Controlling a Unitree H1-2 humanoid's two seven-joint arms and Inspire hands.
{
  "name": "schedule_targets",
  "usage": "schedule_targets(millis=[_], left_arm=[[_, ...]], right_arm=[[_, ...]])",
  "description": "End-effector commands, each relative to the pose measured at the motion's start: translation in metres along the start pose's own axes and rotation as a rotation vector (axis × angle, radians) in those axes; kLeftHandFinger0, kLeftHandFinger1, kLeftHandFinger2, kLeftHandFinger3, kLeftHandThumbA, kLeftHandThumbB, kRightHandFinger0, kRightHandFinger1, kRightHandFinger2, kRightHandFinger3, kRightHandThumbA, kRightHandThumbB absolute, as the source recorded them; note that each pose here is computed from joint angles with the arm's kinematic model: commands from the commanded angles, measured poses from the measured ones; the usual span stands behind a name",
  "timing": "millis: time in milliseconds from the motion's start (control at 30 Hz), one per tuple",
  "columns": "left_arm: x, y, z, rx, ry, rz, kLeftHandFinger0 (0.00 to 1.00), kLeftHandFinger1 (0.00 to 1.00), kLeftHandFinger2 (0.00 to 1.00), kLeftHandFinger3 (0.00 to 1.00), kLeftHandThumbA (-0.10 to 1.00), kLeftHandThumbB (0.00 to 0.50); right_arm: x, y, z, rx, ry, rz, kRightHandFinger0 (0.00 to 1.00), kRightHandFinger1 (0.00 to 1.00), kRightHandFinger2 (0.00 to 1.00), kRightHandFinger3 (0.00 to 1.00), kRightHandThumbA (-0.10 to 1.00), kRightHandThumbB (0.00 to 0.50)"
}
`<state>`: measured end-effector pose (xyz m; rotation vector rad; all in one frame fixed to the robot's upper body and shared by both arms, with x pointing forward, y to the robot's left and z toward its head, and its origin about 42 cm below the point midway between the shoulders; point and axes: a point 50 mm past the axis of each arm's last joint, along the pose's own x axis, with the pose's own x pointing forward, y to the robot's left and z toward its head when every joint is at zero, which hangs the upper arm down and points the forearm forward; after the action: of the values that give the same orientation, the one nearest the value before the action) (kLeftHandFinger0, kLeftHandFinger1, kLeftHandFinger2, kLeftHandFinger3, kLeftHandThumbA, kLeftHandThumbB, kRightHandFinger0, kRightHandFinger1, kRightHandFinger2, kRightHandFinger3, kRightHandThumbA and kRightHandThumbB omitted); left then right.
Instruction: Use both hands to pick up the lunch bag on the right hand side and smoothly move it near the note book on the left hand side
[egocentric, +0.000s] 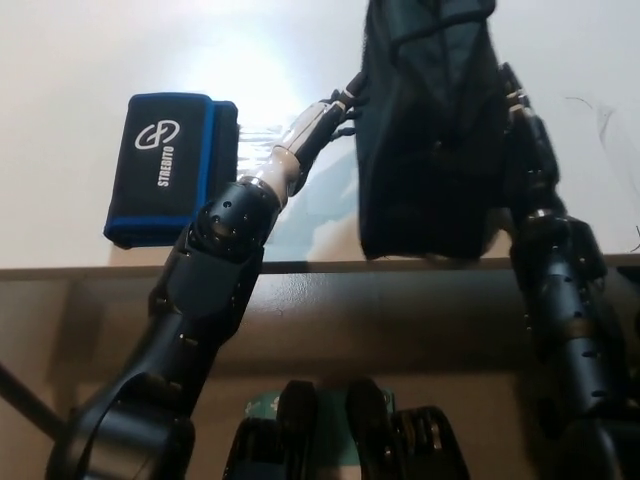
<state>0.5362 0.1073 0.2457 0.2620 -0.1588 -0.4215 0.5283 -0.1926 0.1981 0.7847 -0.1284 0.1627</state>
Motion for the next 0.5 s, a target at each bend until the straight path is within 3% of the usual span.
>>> schedule_targets(millis=[0,233,367,400,467], left_arm=[[0.009,0.011,0.032,0.022,-0.107,0.031,1.00,1.00,1.00,1.00,1.00,0.382],[-0.005,0.031,0.021,0.045,-0.123,0.090,1.00,1.00,1.00,1.00,1.00,0.319],[-0.015,0.046,0.015,0.025,-0.117,0.118,1.00,1.00,1.00,1.00,1.00,0.351],[-0.019,0.051,0.013,0.022,-0.116,0.132,1.00,1.00,1.00,1.00,1.00,0.337],[-0.024,0.059,0.011,0.024,-0.132,0.153,1.00,1.00,1.00,1.00,1.00,0.338]], right_arm=[[0.022,0.051,0.001,0.026,-0.041,0.145,1.00,1.00,1.00,1.00,1.00,0.321],[0.027,0.078,-0.023,-0.005,-0.001,0.172,1.00,1.00,1.00,1.00,1.00,0.323],[0.027,0.095,-0.038,-0.004,0.027,0.192,1.00,1.00,1.00,1.00,1.00,0.323],[0.027,0.098,-0.041,-0.002,0.032,0.194,1.00,1.00,1.00,1.00,1.00,0.297],[0.028,0.107,-0.049,0.005,0.055,0.205,1.00,1.00,1.00,1.00,1.00,0.332]])
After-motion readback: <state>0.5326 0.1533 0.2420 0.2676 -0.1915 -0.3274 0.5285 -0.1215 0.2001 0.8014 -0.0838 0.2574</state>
